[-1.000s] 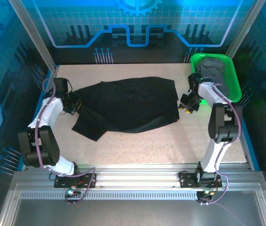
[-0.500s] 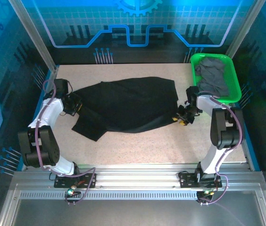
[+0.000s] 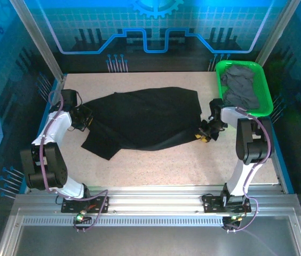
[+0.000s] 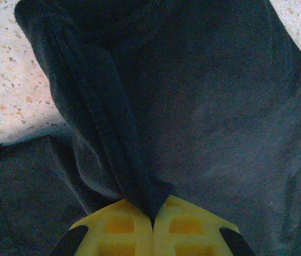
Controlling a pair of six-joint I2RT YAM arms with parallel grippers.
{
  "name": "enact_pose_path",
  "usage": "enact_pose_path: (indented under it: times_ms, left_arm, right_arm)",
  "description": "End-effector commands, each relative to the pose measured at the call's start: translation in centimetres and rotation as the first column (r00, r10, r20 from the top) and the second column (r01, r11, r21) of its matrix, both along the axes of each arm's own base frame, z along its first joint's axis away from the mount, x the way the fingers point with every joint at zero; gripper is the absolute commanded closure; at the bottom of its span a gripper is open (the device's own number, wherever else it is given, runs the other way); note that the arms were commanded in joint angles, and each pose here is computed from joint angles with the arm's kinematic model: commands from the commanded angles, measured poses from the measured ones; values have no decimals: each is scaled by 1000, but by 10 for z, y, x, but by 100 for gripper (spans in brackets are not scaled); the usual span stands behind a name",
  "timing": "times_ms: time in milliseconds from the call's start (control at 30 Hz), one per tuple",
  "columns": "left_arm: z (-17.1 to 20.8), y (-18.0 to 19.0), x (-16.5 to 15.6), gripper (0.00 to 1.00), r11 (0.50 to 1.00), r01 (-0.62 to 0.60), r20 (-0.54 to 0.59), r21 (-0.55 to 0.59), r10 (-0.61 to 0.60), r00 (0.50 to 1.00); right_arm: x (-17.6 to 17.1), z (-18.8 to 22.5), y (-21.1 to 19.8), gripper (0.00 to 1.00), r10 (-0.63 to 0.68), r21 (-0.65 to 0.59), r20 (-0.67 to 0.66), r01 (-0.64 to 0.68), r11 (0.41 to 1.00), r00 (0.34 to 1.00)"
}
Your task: Fold and stack the t-shirts
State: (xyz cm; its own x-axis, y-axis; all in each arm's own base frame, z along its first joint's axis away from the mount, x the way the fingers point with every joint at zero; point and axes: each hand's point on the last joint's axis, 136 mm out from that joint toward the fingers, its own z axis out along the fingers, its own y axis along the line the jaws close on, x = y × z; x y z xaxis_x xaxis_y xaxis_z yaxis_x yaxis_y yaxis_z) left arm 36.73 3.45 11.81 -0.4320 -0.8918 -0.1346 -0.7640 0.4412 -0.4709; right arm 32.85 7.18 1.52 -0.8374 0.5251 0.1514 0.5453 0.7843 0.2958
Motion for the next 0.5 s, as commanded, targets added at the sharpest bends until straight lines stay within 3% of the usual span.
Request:
enact_pose_path:
  times_ms: [0, 300, 467]
  left_arm:
    - [4, -7, 0, 100, 1000, 24, 21, -12, -23, 1000]
    - [4, -8, 1, 100, 1000, 25, 22, -12, -24, 999]
    - [11, -8, 4, 100, 1000, 23, 36, -19, -22, 999]
  right_arm:
    - [17, -7, 13, 80, 22, 28, 26, -22, 999, 999]
    - [27, -6, 20, 93, 43, 30, 44, -44, 999, 998]
    - [37, 16, 26, 100, 59, 31, 138, -63, 997, 989]
